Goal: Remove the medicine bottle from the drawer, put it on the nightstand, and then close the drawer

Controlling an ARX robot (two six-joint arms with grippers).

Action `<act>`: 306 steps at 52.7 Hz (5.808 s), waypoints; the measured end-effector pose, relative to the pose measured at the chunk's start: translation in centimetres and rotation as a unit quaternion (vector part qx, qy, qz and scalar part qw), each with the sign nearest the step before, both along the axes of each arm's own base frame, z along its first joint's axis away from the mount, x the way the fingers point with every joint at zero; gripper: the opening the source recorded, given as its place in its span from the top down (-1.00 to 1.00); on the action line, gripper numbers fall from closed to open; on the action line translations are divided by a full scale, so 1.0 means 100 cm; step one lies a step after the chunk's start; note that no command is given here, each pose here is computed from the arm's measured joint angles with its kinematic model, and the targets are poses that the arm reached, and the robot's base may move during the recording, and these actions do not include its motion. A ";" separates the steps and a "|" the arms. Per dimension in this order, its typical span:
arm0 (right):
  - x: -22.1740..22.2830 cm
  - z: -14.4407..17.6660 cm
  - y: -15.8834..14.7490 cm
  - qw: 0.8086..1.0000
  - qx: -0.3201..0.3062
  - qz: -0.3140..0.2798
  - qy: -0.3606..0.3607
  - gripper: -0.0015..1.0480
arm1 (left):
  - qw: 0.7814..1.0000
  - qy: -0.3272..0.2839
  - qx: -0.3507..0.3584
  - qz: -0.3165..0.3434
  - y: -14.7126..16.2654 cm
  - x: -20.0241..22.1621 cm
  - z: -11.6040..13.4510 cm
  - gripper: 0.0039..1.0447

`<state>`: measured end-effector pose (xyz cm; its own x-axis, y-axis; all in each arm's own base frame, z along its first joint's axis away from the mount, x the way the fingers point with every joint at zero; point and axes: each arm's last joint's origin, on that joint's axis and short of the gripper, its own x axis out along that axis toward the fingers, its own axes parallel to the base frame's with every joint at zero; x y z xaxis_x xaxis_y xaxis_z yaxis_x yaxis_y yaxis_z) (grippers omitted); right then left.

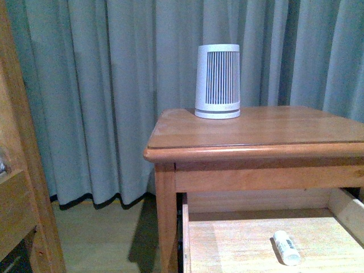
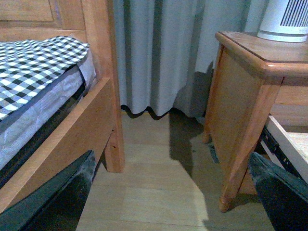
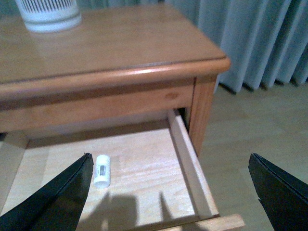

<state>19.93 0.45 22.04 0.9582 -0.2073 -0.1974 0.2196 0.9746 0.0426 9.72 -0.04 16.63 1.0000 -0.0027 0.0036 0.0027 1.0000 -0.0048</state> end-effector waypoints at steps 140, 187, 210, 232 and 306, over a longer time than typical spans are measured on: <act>0.128 -0.032 0.103 0.978 0.036 0.081 0.187 0.43 | 1.000 0.000 0.000 0.000 0.000 0.000 0.000 -0.88; 0.283 0.046 0.026 0.992 0.001 -0.049 0.117 0.31 | 1.000 0.000 0.000 0.000 0.000 0.000 0.000 -0.88; 0.282 0.056 0.025 0.994 0.000 -0.048 0.102 -0.89 | 1.000 0.000 0.000 0.000 0.000 0.000 0.000 -0.88; 0.126 0.101 0.036 0.998 0.048 -0.029 -0.010 -0.87 | 1.000 0.000 0.000 0.000 0.000 0.000 0.000 -0.88; 0.107 -0.129 0.048 0.991 0.007 0.004 0.137 -0.87 | 1.000 0.000 0.000 0.000 0.000 0.000 0.000 -0.88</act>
